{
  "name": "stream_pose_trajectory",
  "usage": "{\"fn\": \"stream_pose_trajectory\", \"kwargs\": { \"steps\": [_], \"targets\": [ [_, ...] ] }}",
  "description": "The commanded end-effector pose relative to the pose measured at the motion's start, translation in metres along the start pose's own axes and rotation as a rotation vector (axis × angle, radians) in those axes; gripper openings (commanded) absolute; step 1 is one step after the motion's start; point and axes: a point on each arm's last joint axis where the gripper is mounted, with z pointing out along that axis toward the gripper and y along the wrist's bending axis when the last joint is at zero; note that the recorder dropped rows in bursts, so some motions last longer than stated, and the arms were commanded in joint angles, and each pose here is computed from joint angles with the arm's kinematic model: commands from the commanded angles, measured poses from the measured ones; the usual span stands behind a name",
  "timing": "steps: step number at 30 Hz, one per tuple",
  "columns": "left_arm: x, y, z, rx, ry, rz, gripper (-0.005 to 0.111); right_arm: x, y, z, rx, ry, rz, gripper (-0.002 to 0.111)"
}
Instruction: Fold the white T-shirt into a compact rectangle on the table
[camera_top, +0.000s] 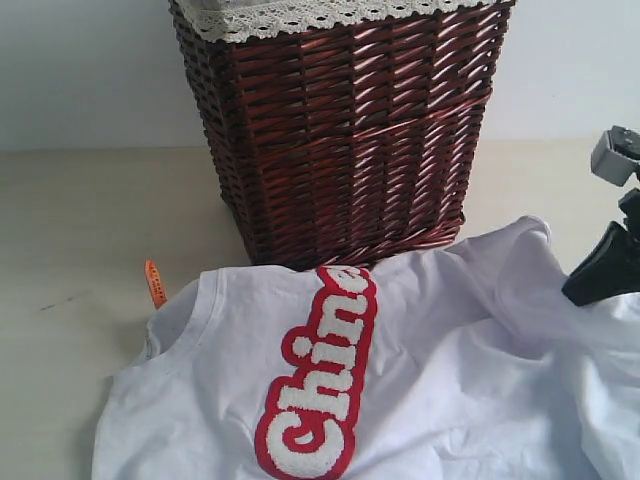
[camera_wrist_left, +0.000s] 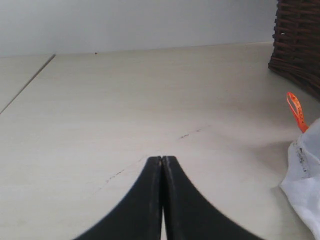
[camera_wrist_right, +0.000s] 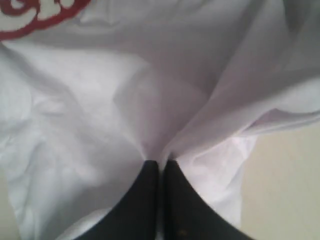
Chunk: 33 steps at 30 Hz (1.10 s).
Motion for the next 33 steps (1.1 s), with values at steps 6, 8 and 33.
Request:
{"fn": "stream_pose_trajectory", "kwargs": {
  "steps": [6,8,33],
  "targets": [
    [-0.001,0.000,0.000,0.000,-0.013,-0.003,0.000,0.052,0.057,0.024,-0.057,0.187,-0.061,0.007],
    [-0.001,0.000,0.000,0.000,-0.013,-0.003,0.000,0.057,0.061,0.024,-0.096,0.225,-0.075,0.016],
    [-0.001,0.000,0.000,0.000,-0.013,-0.003,0.000,0.052,0.043,0.018,0.051,0.242,0.224,0.043]
  ]
}}
